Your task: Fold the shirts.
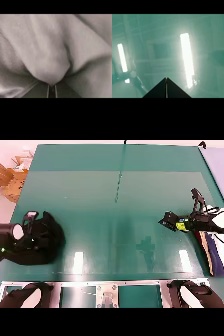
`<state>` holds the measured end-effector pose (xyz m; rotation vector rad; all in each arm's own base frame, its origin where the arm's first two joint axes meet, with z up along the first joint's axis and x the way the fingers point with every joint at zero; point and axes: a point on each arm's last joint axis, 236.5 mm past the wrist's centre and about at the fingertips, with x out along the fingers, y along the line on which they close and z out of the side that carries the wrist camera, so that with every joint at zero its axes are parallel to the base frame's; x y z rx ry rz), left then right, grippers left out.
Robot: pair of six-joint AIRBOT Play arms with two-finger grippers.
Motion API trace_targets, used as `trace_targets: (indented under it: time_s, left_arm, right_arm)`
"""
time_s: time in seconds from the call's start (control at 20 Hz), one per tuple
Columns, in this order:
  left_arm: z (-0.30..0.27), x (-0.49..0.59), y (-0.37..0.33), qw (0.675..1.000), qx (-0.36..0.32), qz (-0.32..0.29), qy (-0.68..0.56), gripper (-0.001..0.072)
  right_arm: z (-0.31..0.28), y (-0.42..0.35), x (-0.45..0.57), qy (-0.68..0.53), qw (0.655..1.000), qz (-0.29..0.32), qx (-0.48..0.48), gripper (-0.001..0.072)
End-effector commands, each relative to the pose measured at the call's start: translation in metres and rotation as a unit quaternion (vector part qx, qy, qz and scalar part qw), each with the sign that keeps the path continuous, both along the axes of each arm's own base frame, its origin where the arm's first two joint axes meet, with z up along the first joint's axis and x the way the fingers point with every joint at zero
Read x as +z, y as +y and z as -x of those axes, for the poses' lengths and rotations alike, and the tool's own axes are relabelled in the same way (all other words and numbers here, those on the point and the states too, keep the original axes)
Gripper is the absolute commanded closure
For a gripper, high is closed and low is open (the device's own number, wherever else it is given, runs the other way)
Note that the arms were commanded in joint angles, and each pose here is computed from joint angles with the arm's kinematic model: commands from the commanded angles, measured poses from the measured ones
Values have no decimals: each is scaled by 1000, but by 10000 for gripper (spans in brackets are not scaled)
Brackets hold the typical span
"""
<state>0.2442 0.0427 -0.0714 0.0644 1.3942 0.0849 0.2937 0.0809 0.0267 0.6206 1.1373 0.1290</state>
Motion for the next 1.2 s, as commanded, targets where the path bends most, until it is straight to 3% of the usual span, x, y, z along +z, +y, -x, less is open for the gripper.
trace_targets:
  time_s: [0.0,0.25,0.5,0.75,0.8,0.85,0.9,0.95,1.15]
  left_arm:
    - [-32,54,-19,998,-14,38,-41,685]
    - [-93,194,-141,956,-157,146,-202,685]
    - [-83,240,-290,885,-260,268,-278,685]
    - [-64,170,-362,888,-304,284,-193,681]
    - [-63,154,-367,893,-304,284,-174,451]
    - [-63,147,-369,896,-300,284,-164,-13]
    - [-65,144,-367,900,-289,285,-158,11]
    - [-69,147,-362,901,-285,283,-161,13]
    - [-88,149,-294,932,-271,204,-124,14]
  right_arm:
    - [2,1,1,3,1000,0,4,696]
    - [-5,2,23,-16,1000,2,14,697]
    - [-14,3,55,-45,999,4,23,697]
    - [-17,3,65,-56,998,5,24,696]
    - [-17,3,65,-56,998,5,24,692]
    - [-18,3,65,-56,998,5,24,582]
    - [-18,3,65,-56,998,5,24,429]
    - [-18,3,65,-56,998,6,24,351]
    - [-20,-7,60,-50,999,10,11,347]
